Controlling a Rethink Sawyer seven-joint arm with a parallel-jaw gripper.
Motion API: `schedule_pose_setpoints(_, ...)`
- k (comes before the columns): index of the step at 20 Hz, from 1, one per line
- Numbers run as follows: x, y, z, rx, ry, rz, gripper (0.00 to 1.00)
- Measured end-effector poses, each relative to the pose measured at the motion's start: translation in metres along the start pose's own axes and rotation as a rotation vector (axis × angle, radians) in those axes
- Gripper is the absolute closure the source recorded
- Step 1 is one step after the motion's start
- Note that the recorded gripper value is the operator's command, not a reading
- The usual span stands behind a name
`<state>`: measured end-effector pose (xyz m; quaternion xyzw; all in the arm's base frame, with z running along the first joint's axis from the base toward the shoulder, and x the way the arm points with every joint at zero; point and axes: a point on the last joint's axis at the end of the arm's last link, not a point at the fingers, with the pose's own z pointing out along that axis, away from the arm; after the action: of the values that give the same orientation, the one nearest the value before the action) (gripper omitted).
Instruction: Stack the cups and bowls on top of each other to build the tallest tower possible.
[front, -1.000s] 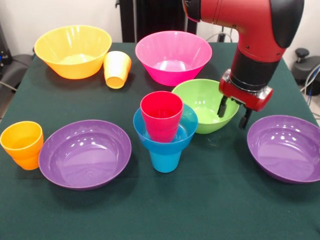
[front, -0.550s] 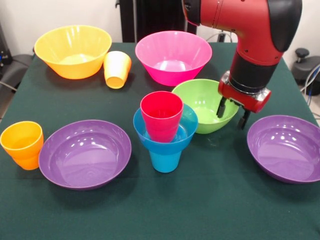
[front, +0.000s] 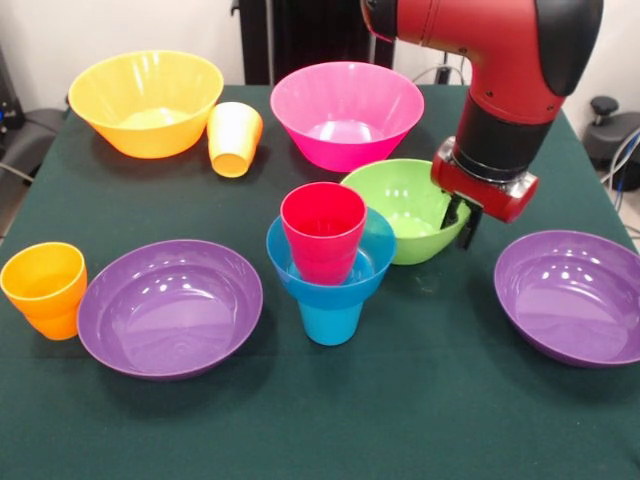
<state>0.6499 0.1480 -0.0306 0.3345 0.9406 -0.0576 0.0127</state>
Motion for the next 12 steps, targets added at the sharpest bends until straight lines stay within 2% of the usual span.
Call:
schedule_pose_setpoints(7,-0.006,-0.003,-0.006,0.010,-0.021,-0.002,1.00)
schedule_pose_setpoints(12,-0.004,0.000,-0.012,0.059,-0.035,-0.036,1.00)
